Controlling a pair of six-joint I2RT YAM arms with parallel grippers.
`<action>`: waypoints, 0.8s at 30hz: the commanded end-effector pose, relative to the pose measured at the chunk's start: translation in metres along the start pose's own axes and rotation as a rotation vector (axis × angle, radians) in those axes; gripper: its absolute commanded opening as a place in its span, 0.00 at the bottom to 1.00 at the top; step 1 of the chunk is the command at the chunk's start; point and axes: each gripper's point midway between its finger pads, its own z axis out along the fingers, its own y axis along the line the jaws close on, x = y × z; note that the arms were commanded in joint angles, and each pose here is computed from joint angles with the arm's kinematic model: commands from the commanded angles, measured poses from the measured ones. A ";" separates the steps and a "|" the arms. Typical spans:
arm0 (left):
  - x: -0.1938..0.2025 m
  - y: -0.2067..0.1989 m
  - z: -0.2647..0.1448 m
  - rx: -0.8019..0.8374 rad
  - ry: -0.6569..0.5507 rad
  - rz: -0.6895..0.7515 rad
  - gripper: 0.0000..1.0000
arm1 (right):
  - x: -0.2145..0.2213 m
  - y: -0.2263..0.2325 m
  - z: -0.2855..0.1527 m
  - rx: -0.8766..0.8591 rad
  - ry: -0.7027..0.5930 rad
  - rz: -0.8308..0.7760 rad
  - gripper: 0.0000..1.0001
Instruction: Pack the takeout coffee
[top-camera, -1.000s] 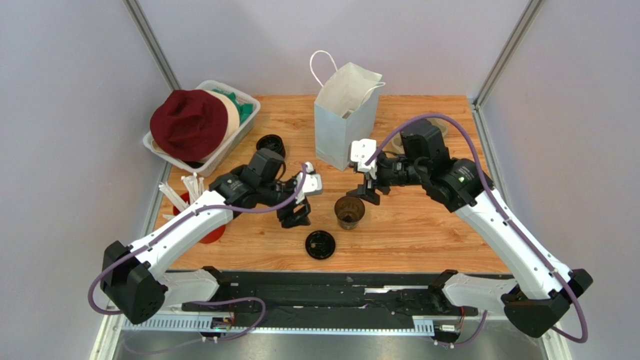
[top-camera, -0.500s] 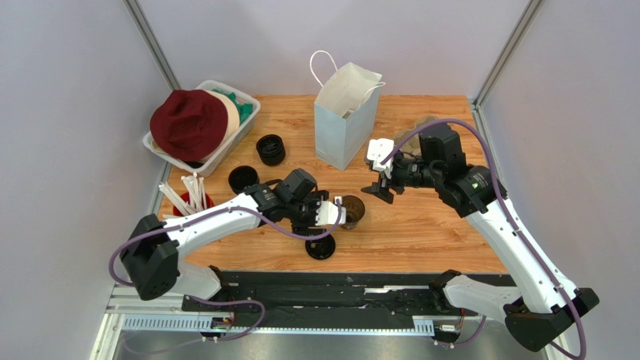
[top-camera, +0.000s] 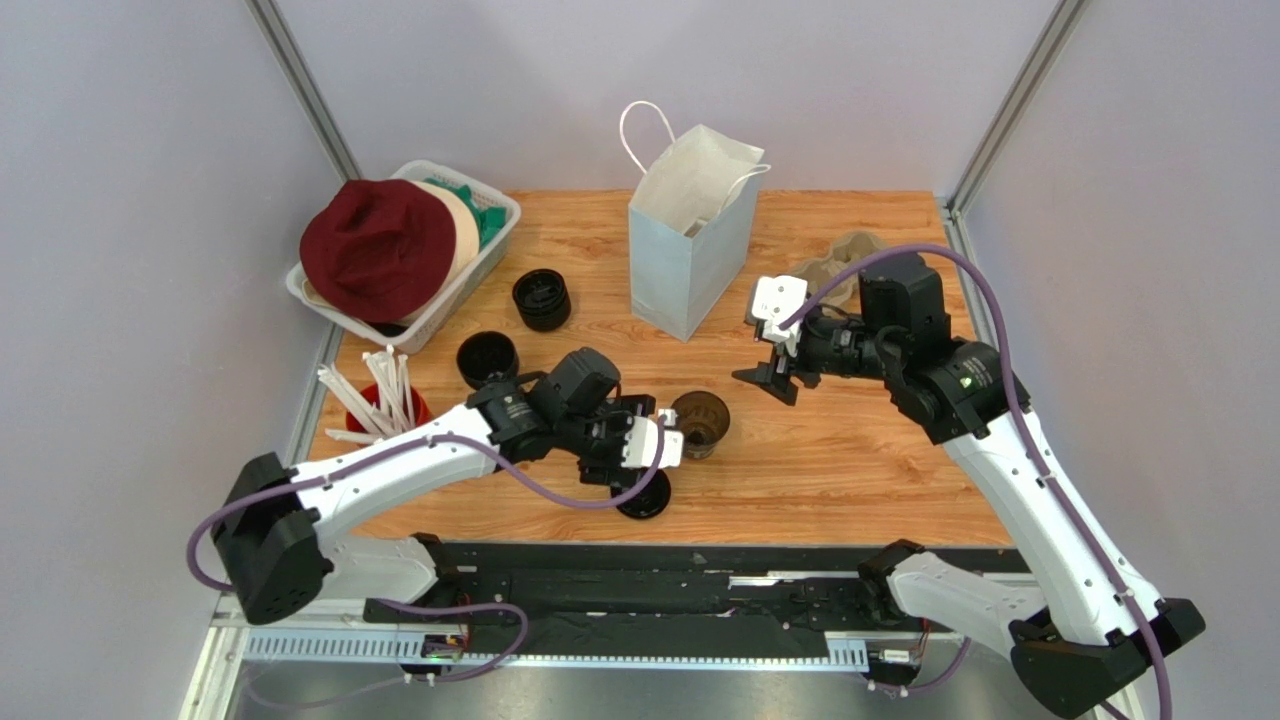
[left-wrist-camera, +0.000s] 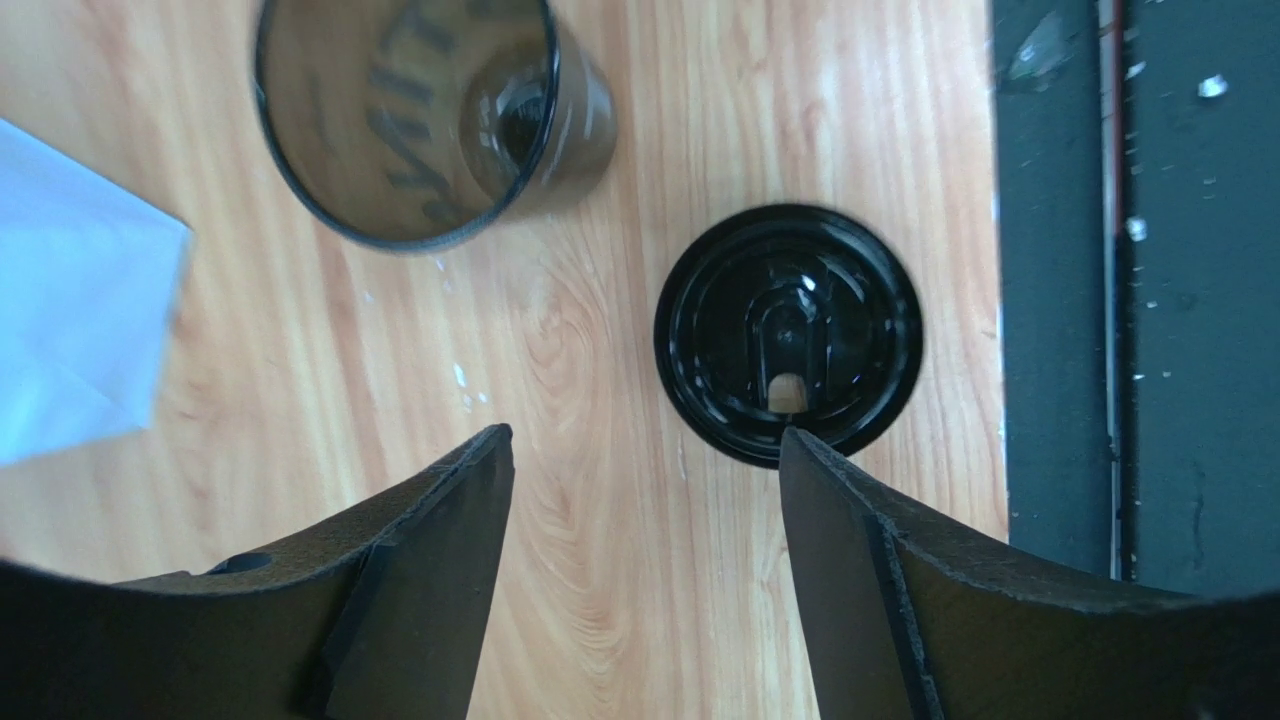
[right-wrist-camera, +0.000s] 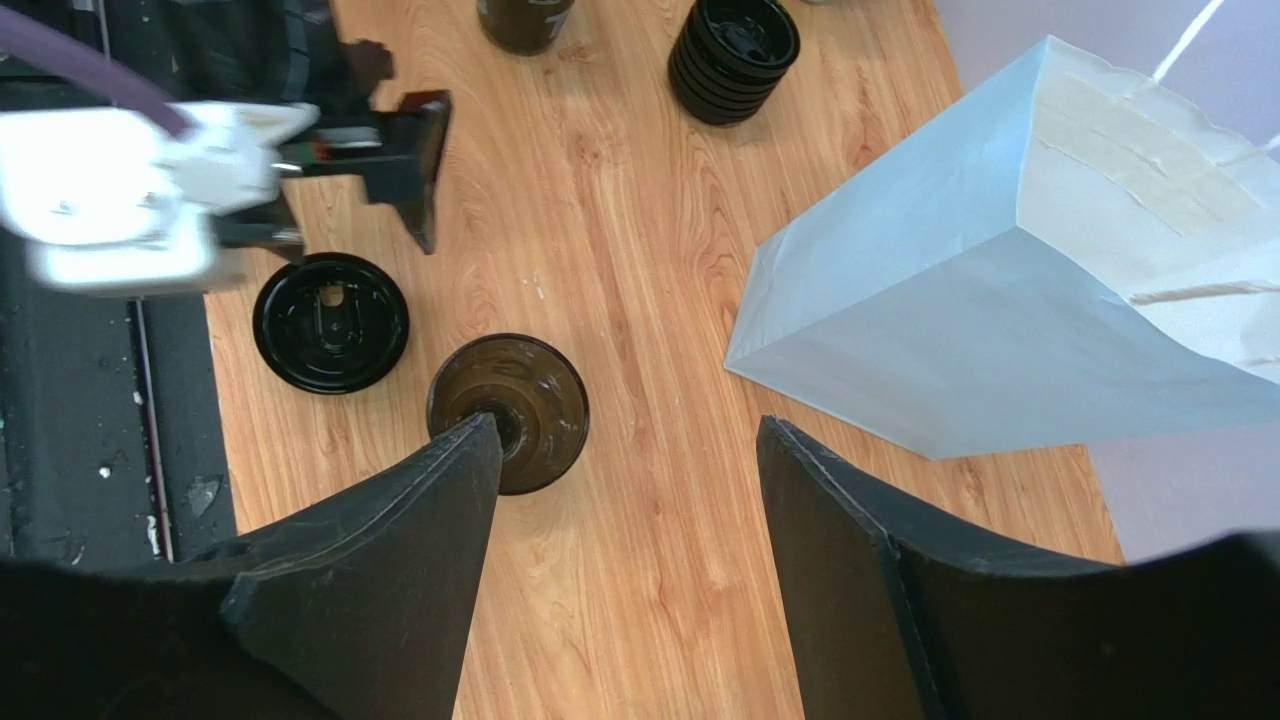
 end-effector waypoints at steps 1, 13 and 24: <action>-0.014 -0.037 0.002 0.085 -0.005 0.144 0.73 | -0.008 -0.009 -0.003 0.036 -0.045 -0.008 0.68; 0.013 -0.050 0.052 0.108 0.208 0.025 0.61 | -0.007 -0.010 -0.012 0.071 -0.069 -0.003 0.68; 0.022 -0.068 0.064 0.159 0.265 -0.015 0.57 | 0.003 -0.009 -0.008 0.077 -0.056 -0.010 0.68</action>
